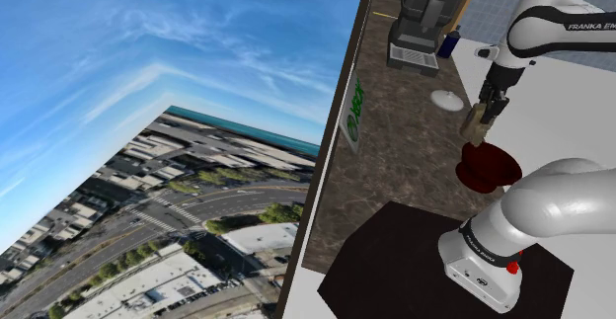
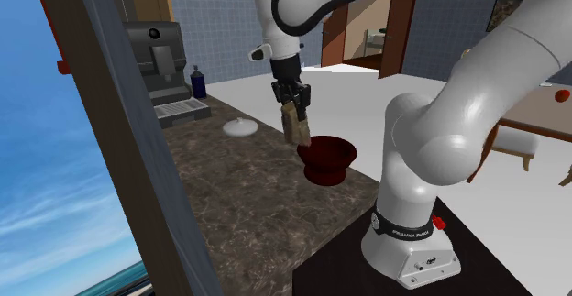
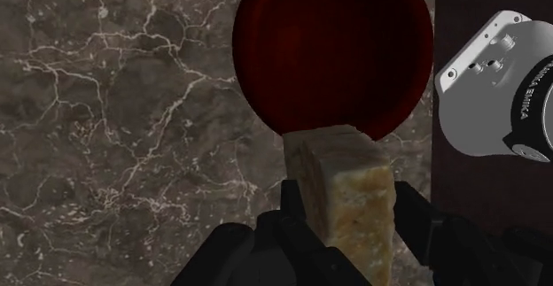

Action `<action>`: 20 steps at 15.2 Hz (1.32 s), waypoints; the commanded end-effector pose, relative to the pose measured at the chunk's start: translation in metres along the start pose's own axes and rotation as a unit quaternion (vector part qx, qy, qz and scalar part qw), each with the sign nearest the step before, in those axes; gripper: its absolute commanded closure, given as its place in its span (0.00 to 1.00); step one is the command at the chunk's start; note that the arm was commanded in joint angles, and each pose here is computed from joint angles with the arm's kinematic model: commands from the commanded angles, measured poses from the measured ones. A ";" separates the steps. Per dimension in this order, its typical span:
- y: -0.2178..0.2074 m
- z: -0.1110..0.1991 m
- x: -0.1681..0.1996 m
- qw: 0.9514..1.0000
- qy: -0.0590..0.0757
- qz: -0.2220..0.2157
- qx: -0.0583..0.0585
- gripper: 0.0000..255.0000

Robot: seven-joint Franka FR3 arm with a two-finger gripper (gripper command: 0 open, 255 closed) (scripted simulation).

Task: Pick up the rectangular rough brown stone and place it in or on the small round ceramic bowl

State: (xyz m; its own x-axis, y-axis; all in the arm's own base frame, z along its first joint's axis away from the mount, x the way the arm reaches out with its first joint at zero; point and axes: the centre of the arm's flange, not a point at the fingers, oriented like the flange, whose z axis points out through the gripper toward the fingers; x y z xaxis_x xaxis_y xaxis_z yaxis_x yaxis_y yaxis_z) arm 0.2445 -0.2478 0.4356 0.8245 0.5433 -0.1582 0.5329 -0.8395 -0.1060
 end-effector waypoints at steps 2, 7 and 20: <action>-0.017 0.009 -0.036 1.000 0.000 0.000 0.000 1.00; -0.042 0.025 -0.091 1.000 0.000 0.000 0.000 1.00; -0.035 0.091 -0.081 1.000 0.000 0.000 0.000 1.00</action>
State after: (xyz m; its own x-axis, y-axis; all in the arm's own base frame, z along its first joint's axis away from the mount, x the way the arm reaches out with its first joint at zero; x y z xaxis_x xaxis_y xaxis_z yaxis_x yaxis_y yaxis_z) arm 0.1417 -0.2621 0.3692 0.8243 0.5436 -0.1583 0.5341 -0.8393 -0.1012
